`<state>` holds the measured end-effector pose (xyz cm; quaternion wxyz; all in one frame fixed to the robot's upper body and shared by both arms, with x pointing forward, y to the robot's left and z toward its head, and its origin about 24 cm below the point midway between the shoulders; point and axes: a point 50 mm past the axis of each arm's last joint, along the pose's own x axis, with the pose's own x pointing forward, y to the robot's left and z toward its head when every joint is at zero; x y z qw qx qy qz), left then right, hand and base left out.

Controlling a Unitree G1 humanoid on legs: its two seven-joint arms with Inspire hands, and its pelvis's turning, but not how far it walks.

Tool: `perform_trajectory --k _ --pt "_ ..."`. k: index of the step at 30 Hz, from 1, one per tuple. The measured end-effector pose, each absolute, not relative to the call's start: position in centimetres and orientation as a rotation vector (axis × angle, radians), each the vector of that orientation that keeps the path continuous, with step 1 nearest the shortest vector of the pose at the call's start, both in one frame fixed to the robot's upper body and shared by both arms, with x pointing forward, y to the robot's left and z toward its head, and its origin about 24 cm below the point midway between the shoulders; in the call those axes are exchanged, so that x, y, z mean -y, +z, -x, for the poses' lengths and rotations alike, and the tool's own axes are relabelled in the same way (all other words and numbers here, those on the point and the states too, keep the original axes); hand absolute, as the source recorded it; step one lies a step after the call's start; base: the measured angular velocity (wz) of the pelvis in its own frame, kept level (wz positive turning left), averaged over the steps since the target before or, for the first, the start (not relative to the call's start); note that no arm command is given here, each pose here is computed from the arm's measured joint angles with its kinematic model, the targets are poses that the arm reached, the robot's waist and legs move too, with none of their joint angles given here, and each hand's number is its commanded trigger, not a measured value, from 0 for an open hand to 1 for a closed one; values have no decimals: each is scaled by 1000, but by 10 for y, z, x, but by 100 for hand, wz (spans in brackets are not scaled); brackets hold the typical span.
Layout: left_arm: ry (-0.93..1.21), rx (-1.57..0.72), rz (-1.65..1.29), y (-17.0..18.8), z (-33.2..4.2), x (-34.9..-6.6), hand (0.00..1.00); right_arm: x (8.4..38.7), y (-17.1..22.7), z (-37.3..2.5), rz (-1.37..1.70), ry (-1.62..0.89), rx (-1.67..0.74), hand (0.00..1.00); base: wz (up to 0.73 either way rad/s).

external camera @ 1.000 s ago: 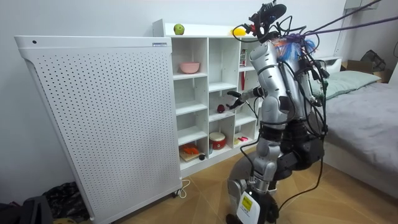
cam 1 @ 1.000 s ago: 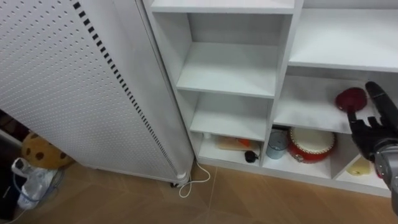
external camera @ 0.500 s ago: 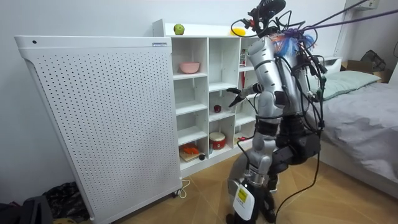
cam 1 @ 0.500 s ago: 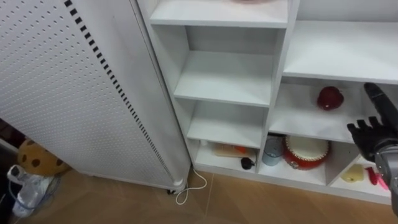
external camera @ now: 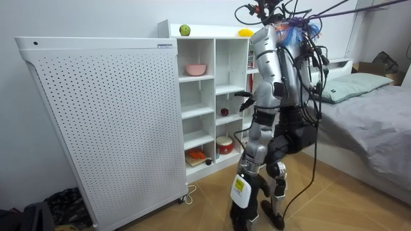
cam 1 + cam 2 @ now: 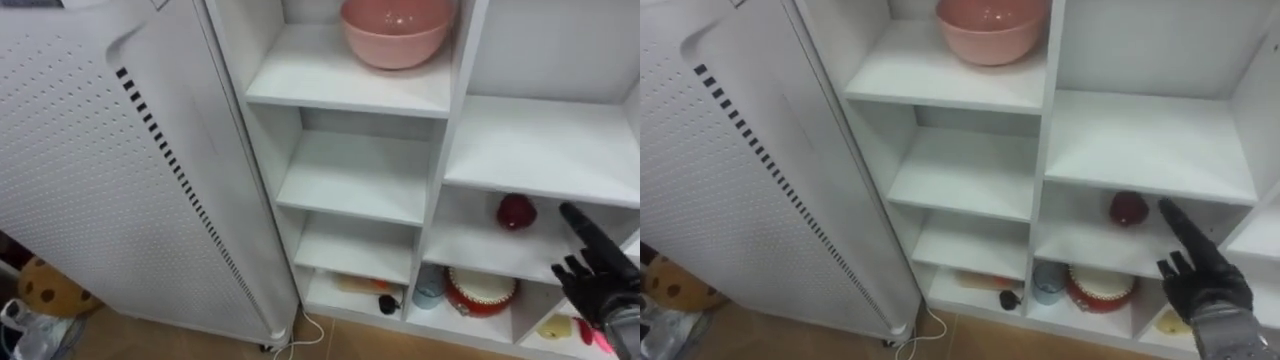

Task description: Arrange fruit in the closet

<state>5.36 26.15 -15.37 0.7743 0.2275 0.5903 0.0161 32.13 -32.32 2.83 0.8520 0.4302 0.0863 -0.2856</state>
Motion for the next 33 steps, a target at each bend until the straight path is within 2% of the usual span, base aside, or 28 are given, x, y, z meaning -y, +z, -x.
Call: perform_trajectory --k 4,8,12,15,18,22,27,33 --pt "70 -1265 -480 -152 -61 -266 0 328 -1 -296 -829 -610 -278 0 5" --pt "141 -1265 -479 -151 -53 -273 0 329 -51 -240 -765 -630 -417 0 11" --pt "202 -1288 -482 -153 -38 -271 0 302 -112 -162 -734 -661 -660 0 -1" --pt "227 -1284 -479 -154 -34 -264 0 289 -136 -111 -673 -674 -825 0 -14" --pt "248 -1248 -492 -153 -37 -264 0 278 -147 -81 -549 -613 -965 0 -19" --pt "271 -1265 -500 -153 -28 -265 0 269 -157 -56 -396 -542 -1126 0 -11" --pt "252 -1333 -486 -160 -13 -251 0 247 -166 -35 -237 -386 -1296 0 -4" --pt "218 -1430 -508 -163 0 -247 0 244 -168 -26 -180 -329 -1349 0 -4"
